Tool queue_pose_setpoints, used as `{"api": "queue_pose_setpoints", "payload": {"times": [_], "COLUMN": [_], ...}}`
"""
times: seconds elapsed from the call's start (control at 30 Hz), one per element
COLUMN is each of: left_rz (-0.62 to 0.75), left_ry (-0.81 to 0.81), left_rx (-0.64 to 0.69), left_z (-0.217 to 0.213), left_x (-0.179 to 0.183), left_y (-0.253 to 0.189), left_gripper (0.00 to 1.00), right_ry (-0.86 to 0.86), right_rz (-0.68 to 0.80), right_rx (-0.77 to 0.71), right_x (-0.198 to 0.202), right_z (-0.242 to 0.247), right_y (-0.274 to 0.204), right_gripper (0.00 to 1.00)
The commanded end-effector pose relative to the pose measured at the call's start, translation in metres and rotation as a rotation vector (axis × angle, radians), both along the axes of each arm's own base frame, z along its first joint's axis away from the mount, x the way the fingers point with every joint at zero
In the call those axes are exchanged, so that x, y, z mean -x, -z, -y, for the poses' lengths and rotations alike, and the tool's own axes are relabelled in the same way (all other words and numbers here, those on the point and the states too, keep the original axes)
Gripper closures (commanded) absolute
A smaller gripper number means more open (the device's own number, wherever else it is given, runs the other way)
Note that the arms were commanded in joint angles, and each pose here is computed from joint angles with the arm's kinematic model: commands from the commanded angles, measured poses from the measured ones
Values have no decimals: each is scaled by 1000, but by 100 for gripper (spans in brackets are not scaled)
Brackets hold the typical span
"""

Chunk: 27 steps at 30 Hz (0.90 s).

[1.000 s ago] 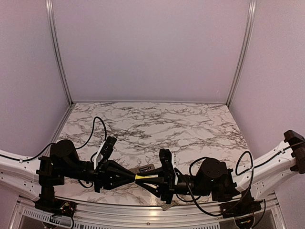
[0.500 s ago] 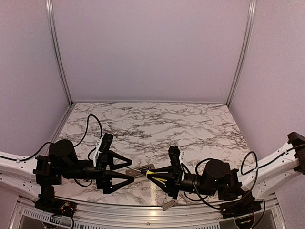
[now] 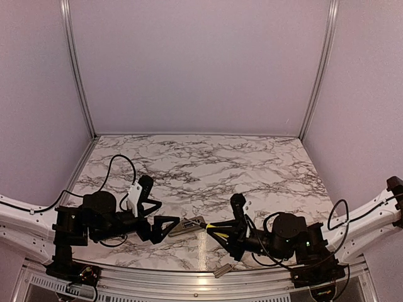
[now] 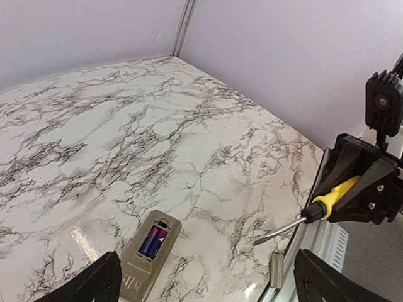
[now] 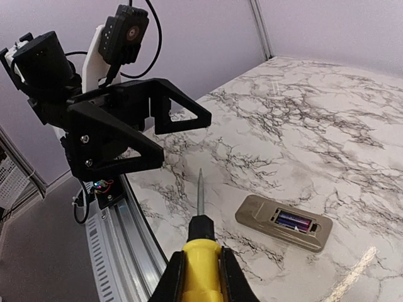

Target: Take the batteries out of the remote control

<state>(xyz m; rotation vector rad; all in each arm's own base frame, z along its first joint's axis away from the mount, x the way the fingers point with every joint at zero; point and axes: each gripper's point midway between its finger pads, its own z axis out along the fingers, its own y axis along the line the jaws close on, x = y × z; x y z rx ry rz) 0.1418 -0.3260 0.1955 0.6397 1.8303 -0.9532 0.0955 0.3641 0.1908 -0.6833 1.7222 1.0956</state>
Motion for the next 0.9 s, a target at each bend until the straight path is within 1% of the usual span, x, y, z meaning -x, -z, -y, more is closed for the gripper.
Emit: {"api": "queue_pose_setpoints", "payload": {"times": [0.0,0.1,0.2,0.33,0.6,0.87], "left_rz": [30,23,23,31,8,-36], "left_ry": [-149,-128,-90,-82,-27,42], "left_rx": [-174,-231,-257,-287,-310,-295], "left_z": [-16,-12,-7,-5,5,6], "left_x": [-24,-24,-20,-21,-28,-39], "left_y": [33,52,64,78,107,132], "left_gripper": [1,1,1,1,1,1], "right_ry": [78,81,71,77,79,71], "right_rz": [-28,-30,-33,-36,-38,-33], "right_rx": [67,96,123,149,133,122], "right_x": [-11,-11,-8,-6,-4,-2], "right_z": [14,17,20,26,39,44], "right_y": [16,22,26,30,31,28], "right_gripper": [100,100,100,100,100,100]}}
